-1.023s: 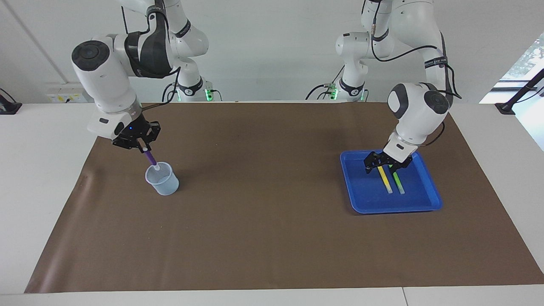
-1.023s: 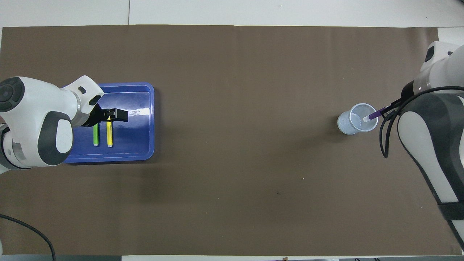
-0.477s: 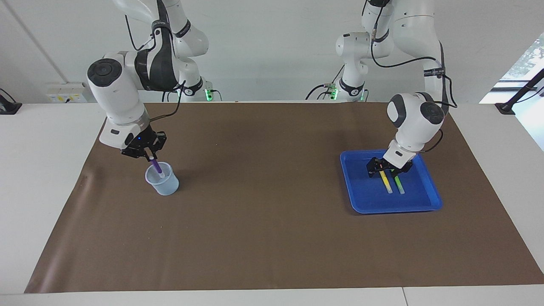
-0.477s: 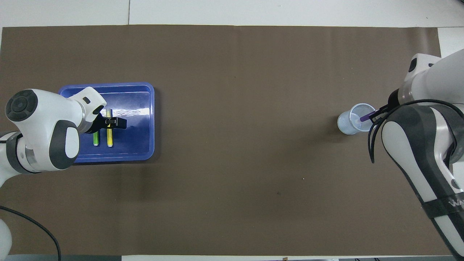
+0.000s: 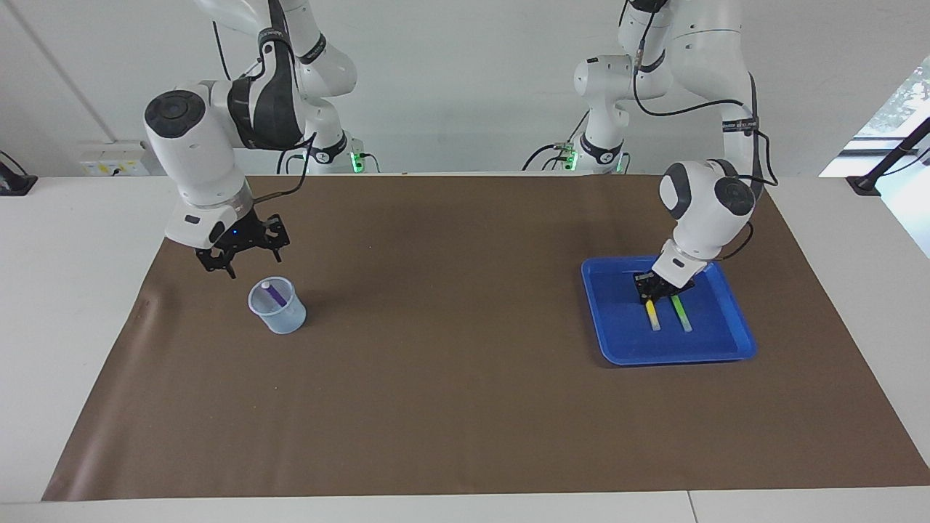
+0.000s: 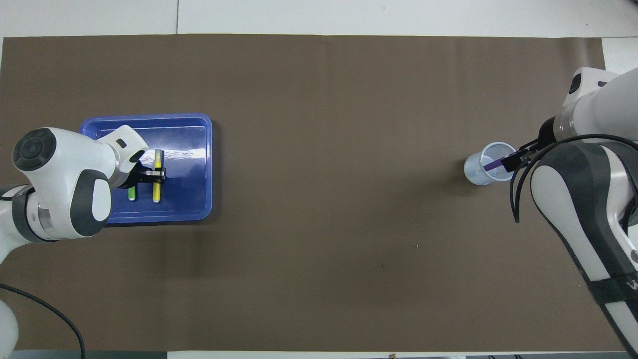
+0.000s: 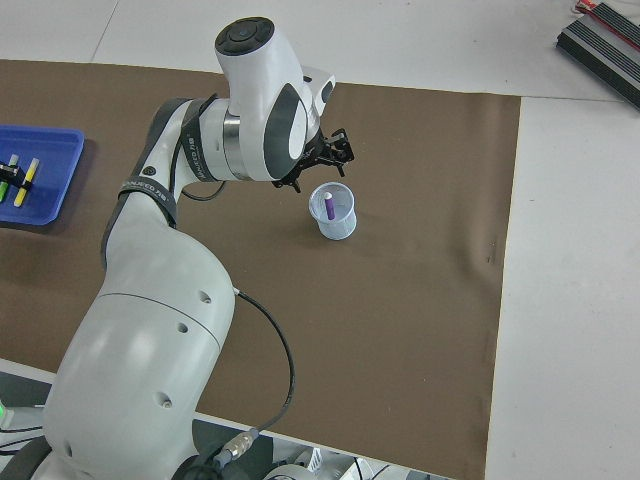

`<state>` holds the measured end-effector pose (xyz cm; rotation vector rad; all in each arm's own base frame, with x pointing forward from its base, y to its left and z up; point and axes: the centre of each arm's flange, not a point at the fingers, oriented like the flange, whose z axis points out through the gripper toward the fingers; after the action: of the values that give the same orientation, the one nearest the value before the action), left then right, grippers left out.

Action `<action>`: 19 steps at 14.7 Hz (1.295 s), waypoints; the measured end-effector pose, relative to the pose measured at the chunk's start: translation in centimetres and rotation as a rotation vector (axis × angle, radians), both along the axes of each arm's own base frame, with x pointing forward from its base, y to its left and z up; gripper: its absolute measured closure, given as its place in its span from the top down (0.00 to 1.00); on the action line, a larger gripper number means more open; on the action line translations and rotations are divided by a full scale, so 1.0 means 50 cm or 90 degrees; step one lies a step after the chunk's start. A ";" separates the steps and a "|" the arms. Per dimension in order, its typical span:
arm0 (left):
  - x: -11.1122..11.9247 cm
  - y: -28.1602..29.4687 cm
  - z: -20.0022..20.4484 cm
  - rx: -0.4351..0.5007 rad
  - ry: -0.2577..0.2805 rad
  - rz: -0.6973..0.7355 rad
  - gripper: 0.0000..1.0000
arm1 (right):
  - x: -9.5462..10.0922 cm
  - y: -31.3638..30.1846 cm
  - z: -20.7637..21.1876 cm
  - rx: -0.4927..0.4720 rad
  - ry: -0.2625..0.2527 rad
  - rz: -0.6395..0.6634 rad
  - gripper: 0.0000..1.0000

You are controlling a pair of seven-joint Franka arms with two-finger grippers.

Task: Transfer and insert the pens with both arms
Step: 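Insert the purple pen into the cup while the left gripper grasps the yellow pen, then lift the yellow pen with the left gripper while the right gripper withdraws, then bring the yellow pen to the right gripper and close the right gripper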

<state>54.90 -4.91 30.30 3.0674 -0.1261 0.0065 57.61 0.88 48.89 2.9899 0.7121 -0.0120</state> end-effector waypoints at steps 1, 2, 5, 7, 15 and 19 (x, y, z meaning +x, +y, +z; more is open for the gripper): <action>0.000 0.001 0.000 0.000 0.000 0.001 0.17 | 0.002 0.009 0.022 0.018 -0.005 -0.004 1.00; 0.000 0.002 0.000 0.000 0.000 0.001 0.17 | 0.002 0.021 0.044 0.052 -0.007 -0.012 1.00; 0.007 0.009 0.014 -0.001 -0.006 0.016 0.17 | -0.005 0.059 0.102 0.181 -0.001 -0.043 1.00; 0.026 0.002 0.063 -0.004 0.005 0.045 0.17 | -0.008 0.080 0.117 0.259 0.009 -0.104 1.00; 0.077 -0.218 0.347 -0.092 0.052 0.301 0.17 | -0.020 0.216 0.154 0.443 0.116 -0.369 1.00; 0.044 -0.410 0.385 -0.133 0.077 0.499 0.17 | -0.018 0.259 0.168 0.485 0.137 -0.448 1.00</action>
<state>57.11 -25.44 49.57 2.6866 0.9984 -0.1131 56.70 13.83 57.29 3.8197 -0.5007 -0.1247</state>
